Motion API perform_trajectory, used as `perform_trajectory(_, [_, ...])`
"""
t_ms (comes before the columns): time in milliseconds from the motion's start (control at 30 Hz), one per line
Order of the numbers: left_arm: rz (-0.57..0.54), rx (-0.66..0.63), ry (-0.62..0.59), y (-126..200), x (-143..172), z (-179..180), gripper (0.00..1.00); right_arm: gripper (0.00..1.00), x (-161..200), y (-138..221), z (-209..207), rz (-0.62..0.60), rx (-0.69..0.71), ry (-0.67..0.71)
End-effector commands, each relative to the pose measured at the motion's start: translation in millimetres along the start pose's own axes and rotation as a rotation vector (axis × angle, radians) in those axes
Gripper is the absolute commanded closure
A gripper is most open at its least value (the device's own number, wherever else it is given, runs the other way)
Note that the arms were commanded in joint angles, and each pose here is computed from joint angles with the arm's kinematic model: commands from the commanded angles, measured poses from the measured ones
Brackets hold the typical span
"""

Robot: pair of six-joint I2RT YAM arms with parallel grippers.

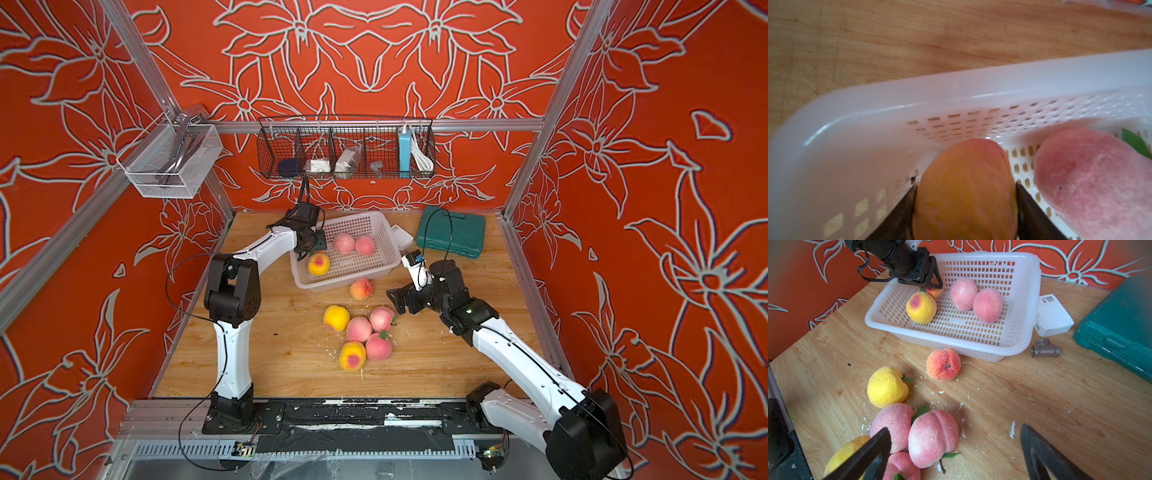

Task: Put the peaches into the basket
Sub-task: Place the peach in the basket.

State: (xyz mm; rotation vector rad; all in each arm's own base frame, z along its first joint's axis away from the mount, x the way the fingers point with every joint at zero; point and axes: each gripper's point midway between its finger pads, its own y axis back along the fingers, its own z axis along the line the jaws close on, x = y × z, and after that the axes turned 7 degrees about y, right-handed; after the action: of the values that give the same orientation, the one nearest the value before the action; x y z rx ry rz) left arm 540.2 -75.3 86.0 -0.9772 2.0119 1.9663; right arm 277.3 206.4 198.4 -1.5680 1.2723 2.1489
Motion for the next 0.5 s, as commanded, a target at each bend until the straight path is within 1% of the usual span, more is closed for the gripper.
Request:
perform_trajectory(0, [-0.017, -0.007, -0.003, 0.4, -8.1, 1.2, 0.38, 0.01, 0.1, 1.5, -4.1, 0.0, 0.022, 0.001])
perform_trajectory(100, [-0.02, -0.019, -0.012, 0.0, -8.3, 2.6, 0.35, 0.01, 0.6, 1.7, -4.1, 0.002, 0.024, 0.002])
perform_trajectory(233, [-0.016, -0.025, -0.016, -0.7, -6.4, 4.2, 0.3, 0.01, 1.8, 2.6, -6.1, 0.007, 0.036, 0.004])
perform_trajectory(467, [-0.023, -0.021, -0.019, 4.9, -9.8, 2.5, 0.28, 0.01, 2.6, 3.8, -8.0, 0.011, 0.049, 0.004])
